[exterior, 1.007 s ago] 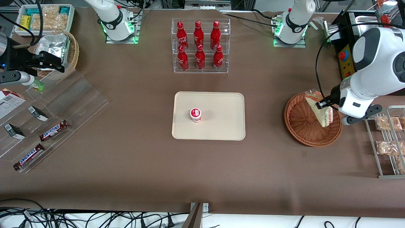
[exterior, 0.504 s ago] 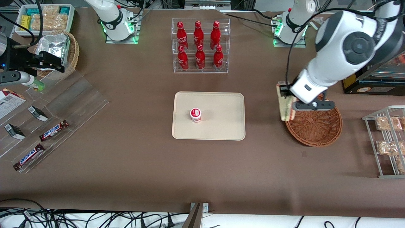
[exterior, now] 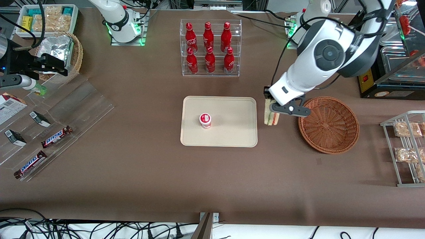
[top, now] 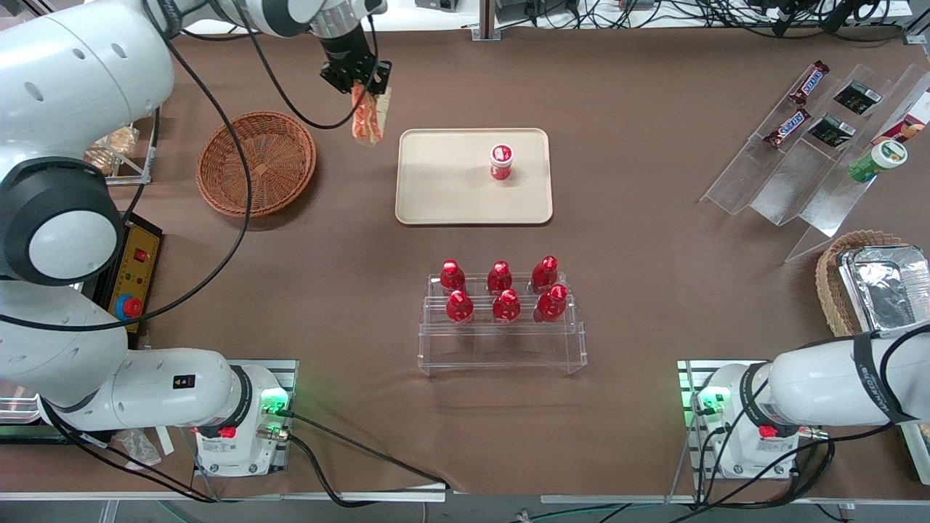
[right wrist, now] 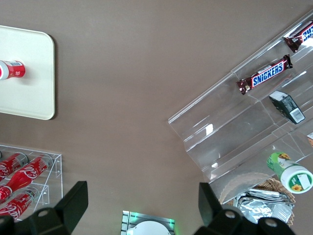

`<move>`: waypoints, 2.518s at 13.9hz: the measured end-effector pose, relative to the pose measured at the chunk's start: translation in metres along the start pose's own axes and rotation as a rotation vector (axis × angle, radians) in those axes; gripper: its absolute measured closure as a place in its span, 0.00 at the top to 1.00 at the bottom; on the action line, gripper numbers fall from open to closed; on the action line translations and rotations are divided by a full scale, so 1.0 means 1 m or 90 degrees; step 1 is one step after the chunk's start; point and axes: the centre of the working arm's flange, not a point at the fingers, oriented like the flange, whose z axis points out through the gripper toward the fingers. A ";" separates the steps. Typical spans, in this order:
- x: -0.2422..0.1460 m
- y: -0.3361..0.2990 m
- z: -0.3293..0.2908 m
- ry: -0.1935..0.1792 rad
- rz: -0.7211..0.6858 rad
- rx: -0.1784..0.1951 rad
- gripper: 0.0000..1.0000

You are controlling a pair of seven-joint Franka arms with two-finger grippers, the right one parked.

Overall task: Place sandwich from basket to tray
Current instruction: 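Carry the sandwich over the cream tray beside the yogurt cup, then lower the sandwich onto the tray and open the left gripper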

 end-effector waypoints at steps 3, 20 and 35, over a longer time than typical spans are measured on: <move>0.003 0.031 0.042 0.001 0.010 0.021 0.19; 0.002 0.093 0.223 -0.026 -0.003 0.076 0.16; 0.027 0.090 0.167 0.064 -0.114 0.090 1.00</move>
